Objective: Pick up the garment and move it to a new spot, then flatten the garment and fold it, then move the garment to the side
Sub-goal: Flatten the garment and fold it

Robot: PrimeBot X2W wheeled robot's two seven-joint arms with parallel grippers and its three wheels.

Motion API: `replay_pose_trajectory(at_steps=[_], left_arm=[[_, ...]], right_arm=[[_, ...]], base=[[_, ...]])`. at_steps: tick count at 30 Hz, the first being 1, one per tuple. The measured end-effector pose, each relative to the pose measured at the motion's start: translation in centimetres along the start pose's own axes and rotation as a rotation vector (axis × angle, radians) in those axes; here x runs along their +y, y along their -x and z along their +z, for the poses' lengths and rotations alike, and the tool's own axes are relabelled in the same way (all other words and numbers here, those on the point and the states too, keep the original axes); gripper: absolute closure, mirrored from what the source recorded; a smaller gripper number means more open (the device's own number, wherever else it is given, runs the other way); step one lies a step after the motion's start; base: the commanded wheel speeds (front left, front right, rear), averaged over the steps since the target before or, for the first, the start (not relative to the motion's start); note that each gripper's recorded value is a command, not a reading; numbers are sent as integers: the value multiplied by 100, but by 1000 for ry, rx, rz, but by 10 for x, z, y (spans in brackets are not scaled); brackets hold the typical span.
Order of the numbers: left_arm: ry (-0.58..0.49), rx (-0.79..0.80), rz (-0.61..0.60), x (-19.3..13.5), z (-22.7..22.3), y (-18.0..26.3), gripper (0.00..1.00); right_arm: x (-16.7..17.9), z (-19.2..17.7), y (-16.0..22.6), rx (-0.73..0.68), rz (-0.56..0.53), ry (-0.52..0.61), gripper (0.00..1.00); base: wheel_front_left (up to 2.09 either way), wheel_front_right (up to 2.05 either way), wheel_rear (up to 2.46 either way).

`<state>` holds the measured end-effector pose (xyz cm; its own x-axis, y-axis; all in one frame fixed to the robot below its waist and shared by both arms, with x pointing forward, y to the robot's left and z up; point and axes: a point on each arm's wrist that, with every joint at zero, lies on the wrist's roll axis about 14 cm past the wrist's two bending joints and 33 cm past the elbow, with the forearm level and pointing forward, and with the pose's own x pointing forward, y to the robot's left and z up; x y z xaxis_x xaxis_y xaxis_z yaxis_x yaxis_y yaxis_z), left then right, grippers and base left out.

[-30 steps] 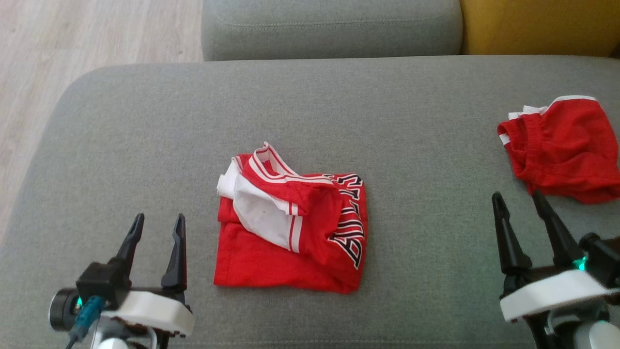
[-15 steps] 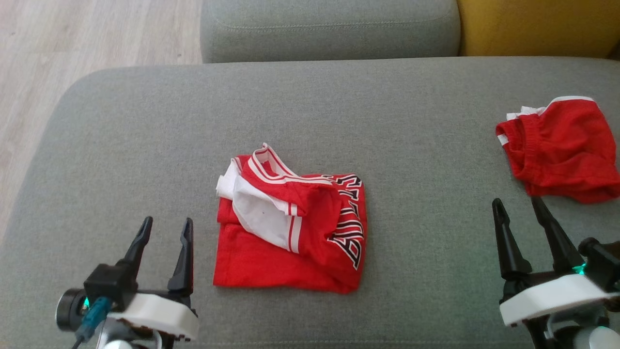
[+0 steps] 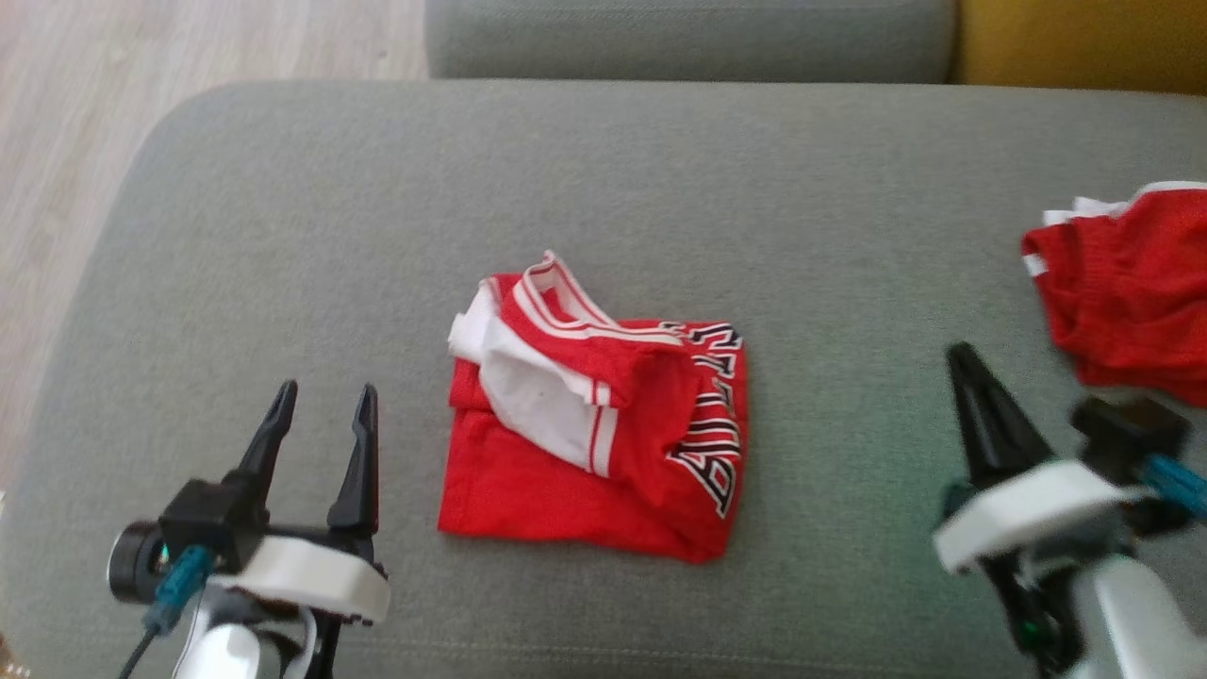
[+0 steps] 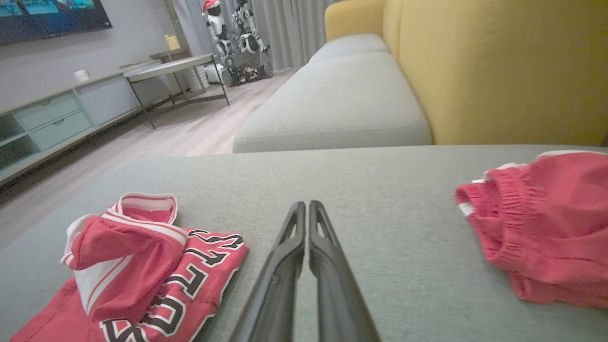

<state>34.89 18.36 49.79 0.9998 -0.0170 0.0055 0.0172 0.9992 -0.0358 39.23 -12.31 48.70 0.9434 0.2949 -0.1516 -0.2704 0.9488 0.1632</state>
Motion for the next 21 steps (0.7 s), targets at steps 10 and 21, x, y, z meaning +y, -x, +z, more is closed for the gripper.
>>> replay_pose_trajectory(at_steps=[10,21], left_arm=[[1,4,48,14,-6,-3,0],[11,3,74,21,-8,-7,0]], right_arm=[[89,-51,-59,191,280,-3,100],[126,-98,-78,346,393,22,100]], base=[[0,0,0],[0,0,0]])
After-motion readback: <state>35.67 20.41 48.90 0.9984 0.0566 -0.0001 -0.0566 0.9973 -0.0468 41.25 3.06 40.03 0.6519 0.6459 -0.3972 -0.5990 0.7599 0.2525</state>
